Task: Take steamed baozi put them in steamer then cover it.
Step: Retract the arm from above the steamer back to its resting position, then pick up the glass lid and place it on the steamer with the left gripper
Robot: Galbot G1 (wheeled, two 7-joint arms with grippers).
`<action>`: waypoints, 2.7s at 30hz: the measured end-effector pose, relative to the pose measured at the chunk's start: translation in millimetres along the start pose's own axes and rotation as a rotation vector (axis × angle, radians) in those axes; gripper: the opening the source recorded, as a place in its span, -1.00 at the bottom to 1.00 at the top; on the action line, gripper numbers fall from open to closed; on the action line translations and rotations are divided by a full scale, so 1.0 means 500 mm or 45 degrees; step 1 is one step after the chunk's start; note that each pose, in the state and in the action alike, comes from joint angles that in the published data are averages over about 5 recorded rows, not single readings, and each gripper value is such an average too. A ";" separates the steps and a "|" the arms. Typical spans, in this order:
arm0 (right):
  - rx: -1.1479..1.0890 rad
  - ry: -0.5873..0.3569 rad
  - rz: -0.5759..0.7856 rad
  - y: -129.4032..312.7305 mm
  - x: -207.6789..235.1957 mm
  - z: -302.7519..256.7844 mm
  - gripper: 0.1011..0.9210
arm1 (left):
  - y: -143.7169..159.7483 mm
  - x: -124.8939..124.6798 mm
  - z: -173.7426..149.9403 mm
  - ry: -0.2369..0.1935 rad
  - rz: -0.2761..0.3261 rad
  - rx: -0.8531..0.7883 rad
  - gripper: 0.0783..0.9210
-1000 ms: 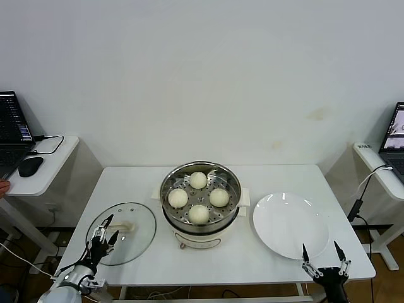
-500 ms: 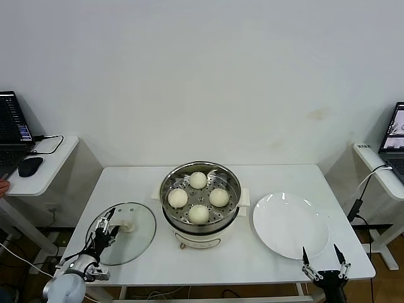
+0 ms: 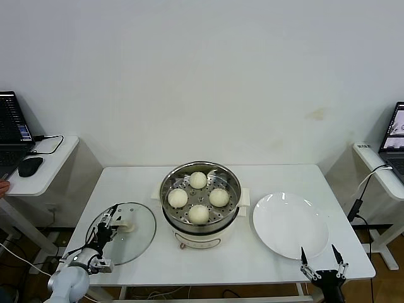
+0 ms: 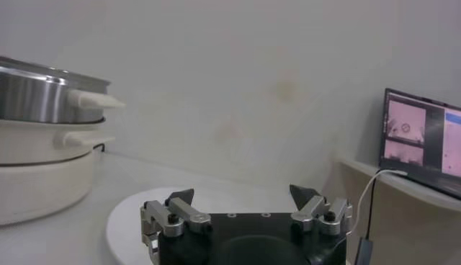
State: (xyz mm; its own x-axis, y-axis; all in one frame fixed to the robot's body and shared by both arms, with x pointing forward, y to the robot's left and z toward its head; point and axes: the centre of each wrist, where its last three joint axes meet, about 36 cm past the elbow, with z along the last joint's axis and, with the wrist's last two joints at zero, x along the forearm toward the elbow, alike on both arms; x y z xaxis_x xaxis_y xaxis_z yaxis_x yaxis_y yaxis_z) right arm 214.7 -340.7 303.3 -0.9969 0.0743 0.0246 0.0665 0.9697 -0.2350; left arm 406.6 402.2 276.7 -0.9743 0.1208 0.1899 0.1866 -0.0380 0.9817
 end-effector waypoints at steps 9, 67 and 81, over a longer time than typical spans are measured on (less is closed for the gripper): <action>-0.002 0.003 -0.005 0.000 -0.006 0.004 0.76 | -0.023 0.000 0.002 0.019 0.016 0.022 -0.29; 0.088 -0.008 -0.026 0.112 -0.052 0.015 0.76 | 0.366 -0.008 -0.341 -0.027 -0.264 0.072 -0.84; 0.107 0.016 -0.021 0.123 -0.051 0.030 0.76 | 0.386 -0.074 -0.523 -0.063 -0.260 0.085 -0.84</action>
State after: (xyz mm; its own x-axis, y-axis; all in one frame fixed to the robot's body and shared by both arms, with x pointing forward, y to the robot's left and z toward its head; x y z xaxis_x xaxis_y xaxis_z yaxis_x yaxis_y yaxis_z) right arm 243.6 -286.2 273.7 -0.9973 0.0616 0.0411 0.0455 0.9478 -0.3155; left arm 445.9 131.0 455.4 -0.9857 0.1680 -0.0141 -0.0044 0.0580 0.9983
